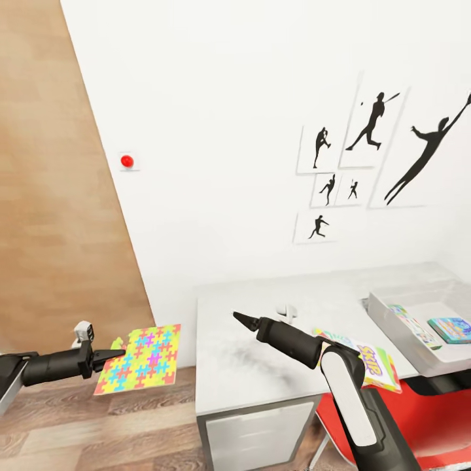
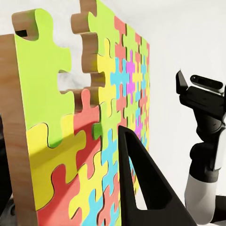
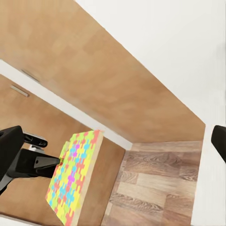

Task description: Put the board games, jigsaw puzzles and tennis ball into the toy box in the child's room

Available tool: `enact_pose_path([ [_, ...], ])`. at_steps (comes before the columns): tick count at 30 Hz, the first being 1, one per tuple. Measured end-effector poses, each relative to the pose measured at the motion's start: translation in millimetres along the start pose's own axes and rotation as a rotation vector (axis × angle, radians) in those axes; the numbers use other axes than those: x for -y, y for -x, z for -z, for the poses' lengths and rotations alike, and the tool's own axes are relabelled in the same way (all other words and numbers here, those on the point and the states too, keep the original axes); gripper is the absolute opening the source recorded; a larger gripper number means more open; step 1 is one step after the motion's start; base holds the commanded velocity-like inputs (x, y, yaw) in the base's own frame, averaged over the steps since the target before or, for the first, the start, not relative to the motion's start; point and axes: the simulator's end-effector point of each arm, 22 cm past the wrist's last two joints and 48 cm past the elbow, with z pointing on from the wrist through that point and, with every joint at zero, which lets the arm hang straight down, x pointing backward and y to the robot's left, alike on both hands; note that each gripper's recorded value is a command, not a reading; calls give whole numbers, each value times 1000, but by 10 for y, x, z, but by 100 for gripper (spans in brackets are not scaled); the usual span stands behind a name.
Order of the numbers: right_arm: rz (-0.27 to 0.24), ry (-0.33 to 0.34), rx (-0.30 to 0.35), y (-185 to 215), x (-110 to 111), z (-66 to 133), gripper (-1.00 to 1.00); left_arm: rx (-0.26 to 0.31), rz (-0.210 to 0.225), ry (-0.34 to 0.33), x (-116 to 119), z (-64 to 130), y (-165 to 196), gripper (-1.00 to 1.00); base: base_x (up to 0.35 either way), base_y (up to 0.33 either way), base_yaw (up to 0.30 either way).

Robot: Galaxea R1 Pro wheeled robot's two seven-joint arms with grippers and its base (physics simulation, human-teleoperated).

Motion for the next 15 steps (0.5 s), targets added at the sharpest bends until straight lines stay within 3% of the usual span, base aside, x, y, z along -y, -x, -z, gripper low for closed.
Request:
enact_pose_path([
  [9, 13, 2, 31, 76, -23, 14, 100, 4, -6, 0, 28, 21, 11, -100, 0, 0, -219],
  [15, 21, -1, 43, 107, -33, 19, 100, 6, -11, -2, 46, 29, 19, -100, 0, 0, -78],
])
